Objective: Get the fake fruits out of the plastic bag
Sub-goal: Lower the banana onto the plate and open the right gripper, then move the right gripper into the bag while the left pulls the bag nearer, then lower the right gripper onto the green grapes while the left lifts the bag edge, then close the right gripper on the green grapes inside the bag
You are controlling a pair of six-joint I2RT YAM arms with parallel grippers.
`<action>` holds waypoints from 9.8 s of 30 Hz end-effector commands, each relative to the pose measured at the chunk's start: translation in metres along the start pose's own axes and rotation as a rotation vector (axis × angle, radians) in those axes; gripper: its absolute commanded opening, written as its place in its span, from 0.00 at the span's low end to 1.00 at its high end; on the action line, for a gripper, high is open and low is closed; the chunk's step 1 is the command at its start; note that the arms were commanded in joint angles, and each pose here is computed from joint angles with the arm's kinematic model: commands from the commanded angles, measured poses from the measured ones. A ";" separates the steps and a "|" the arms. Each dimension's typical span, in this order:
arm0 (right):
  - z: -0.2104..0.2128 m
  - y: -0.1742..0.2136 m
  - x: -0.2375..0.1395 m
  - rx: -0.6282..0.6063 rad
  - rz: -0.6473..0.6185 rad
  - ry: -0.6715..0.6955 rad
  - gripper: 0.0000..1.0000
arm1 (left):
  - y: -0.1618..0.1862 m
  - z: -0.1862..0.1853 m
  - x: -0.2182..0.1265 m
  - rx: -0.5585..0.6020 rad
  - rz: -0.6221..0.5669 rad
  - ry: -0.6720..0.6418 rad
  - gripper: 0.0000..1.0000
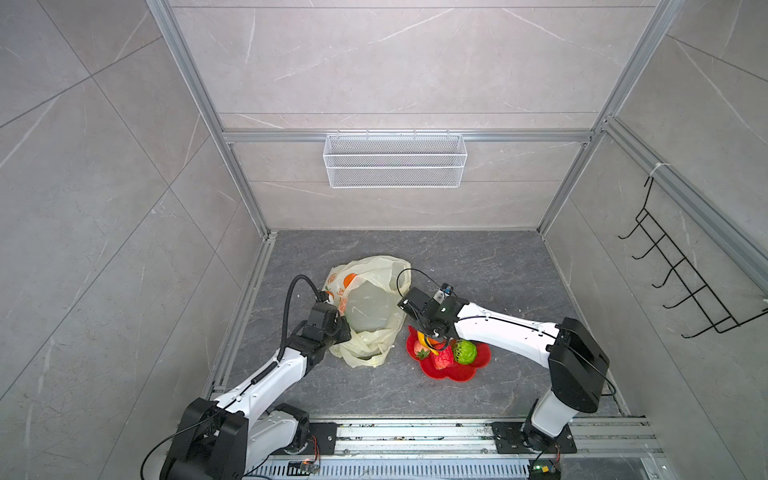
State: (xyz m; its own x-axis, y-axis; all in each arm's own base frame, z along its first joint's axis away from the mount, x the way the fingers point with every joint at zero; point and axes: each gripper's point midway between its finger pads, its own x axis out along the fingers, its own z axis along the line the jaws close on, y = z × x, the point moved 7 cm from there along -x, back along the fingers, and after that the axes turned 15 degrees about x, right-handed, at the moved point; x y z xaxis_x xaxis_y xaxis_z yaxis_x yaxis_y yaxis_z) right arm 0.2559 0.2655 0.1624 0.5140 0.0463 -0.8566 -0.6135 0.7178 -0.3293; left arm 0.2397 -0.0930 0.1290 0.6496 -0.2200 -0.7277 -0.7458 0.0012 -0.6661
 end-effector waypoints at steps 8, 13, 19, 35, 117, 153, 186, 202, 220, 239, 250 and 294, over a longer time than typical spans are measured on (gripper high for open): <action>-0.002 0.003 0.015 0.165 -0.009 -0.010 0.31 | -0.002 -0.001 -0.003 0.015 -0.028 0.021 0.12; -0.002 0.007 0.023 0.189 0.002 -0.006 0.33 | -0.002 -0.002 -0.004 0.018 -0.036 0.022 0.12; -0.005 0.013 0.034 0.225 0.014 -0.018 0.41 | -0.001 -0.002 -0.005 0.018 -0.043 0.031 0.12; -0.009 0.003 0.023 0.223 -0.047 -0.046 0.54 | -0.003 -0.003 -0.004 0.029 -0.046 0.037 0.13; 0.110 0.151 0.042 -0.802 0.389 -0.557 0.65 | 0.066 0.047 -0.029 -0.485 0.020 -0.149 0.08; 0.113 0.098 0.072 -0.520 0.268 -0.475 0.72 | -0.113 -0.013 -0.066 0.050 -0.234 -0.025 0.00; 0.145 0.088 0.103 -0.348 0.188 -0.302 0.94 | -0.002 0.016 -0.049 -0.194 -0.074 -0.031 0.00; 0.165 0.105 0.113 -0.426 0.205 -0.382 0.99 | 0.005 0.017 -0.040 -0.205 -0.061 -0.025 0.00; 0.177 0.092 0.098 -0.459 0.217 -0.492 0.93 | 0.009 0.018 -0.039 -0.193 -0.050 -0.039 0.00; 0.153 0.043 0.119 -0.286 0.365 -0.650 0.49 | 0.010 0.019 -0.040 -0.190 -0.046 -0.048 0.00; 0.141 0.047 0.138 -0.264 0.364 -0.571 0.34 | 0.009 0.020 -0.041 -0.189 -0.052 -0.048 0.00; 0.142 0.062 0.161 -0.277 0.445 -0.604 0.22 | 0.008 0.018 -0.036 -0.185 -0.042 -0.042 0.00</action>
State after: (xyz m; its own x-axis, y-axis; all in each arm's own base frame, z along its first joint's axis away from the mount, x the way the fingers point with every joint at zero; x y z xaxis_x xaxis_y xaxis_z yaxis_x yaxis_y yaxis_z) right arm 0.3866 0.4121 0.0725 0.4033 0.7081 -0.5797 -0.9108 0.3717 -0.1796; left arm 0.2096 -0.0663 0.1440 0.6741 -0.1682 -0.7192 -0.7381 -0.1907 -0.6472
